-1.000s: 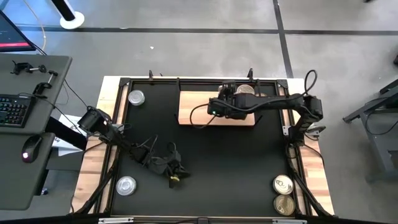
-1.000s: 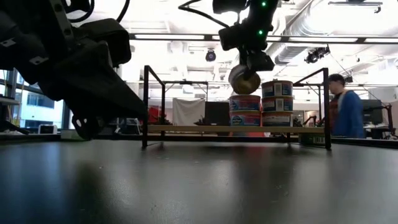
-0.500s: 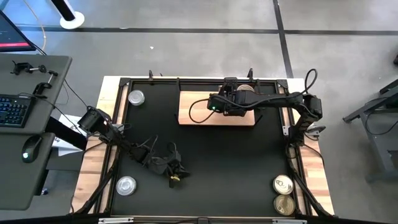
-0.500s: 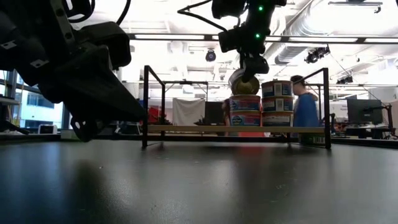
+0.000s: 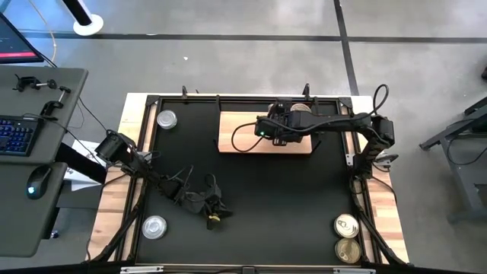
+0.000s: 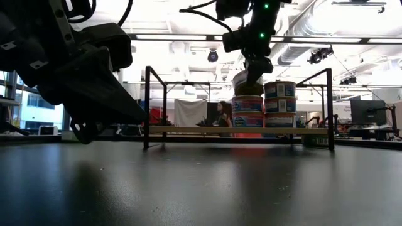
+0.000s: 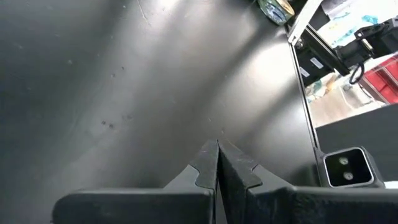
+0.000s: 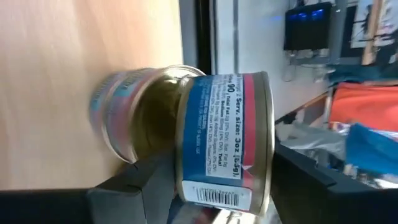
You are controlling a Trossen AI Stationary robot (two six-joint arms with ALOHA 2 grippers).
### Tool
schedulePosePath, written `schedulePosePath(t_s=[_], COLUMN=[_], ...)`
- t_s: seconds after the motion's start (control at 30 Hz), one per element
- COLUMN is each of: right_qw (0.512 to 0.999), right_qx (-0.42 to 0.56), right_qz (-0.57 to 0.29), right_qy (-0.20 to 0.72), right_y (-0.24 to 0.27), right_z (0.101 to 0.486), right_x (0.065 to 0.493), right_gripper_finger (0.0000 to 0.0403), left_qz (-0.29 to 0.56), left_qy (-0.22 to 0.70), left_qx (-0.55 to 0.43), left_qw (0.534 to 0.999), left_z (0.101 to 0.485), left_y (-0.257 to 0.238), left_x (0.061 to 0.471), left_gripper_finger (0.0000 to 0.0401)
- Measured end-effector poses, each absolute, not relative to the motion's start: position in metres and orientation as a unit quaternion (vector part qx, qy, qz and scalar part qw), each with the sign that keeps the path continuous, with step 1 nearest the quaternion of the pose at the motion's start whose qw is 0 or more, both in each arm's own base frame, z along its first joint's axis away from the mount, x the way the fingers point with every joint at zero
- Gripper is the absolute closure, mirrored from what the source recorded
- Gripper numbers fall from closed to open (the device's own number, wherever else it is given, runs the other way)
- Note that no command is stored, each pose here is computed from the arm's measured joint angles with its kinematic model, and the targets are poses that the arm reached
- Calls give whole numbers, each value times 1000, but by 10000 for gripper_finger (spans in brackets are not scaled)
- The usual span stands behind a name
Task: Stack canned seafood by type on shelf
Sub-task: Stack the blue-pink tuna can on top of the other blue-pink tuna can on the shelf
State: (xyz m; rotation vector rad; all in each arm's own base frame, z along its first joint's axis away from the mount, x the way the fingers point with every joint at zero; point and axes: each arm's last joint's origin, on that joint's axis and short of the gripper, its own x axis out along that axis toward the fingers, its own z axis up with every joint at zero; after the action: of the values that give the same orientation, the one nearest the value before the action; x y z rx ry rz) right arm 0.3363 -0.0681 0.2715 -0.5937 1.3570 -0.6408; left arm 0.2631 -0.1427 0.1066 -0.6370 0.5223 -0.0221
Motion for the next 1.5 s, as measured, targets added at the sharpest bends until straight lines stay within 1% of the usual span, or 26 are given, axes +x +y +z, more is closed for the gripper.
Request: schedulePosePath(t_s=[0.17, 0.53, 0.73, 0.87, 1.03, 1.13, 1.3, 1.4, 1.5], right_qw=[700, 705, 710, 711, 723, 728, 727, 732, 740], right_qx=[-250, -244, -229, -230, -210, -198, -200, -205, -202], right_qz=[-299, -298, -311, -308, -281, -283, -284, -282, -269], right_qy=[599, 595, 588, 589, 595, 592, 593, 585, 583], right_y=[-66, -60, -60, -60, -58, -58, -58, -56, -53], right_z=[271, 271, 271, 271, 270, 270, 272, 283, 299], right_x=[337, 338, 337, 338, 338, 338, 338, 340, 341], right_gripper_finger=[187, 187, 187, 187, 186, 176, 137, 115, 107], left_qz=[-27, -28, -28, -28, -27, -29, -29, -31, -48], left_qy=[264, 264, 264, 264, 264, 264, 264, 264, 264], left_qx=[-317, -317, -317, -317, -316, -309, -309, -309, -311], left_qw=[911, 911, 911, 911, 911, 913, 913, 913, 912], left_z=[106, 106, 106, 106, 106, 106, 106, 106, 108], left_y=[-144, -144, -144, -144, -144, -144, -144, -144, -144], left_x=[263, 263, 263, 263, 263, 263, 263, 263, 264], left_gripper_finger=[401, 401, 401, 401, 401, 401, 401, 401, 401])
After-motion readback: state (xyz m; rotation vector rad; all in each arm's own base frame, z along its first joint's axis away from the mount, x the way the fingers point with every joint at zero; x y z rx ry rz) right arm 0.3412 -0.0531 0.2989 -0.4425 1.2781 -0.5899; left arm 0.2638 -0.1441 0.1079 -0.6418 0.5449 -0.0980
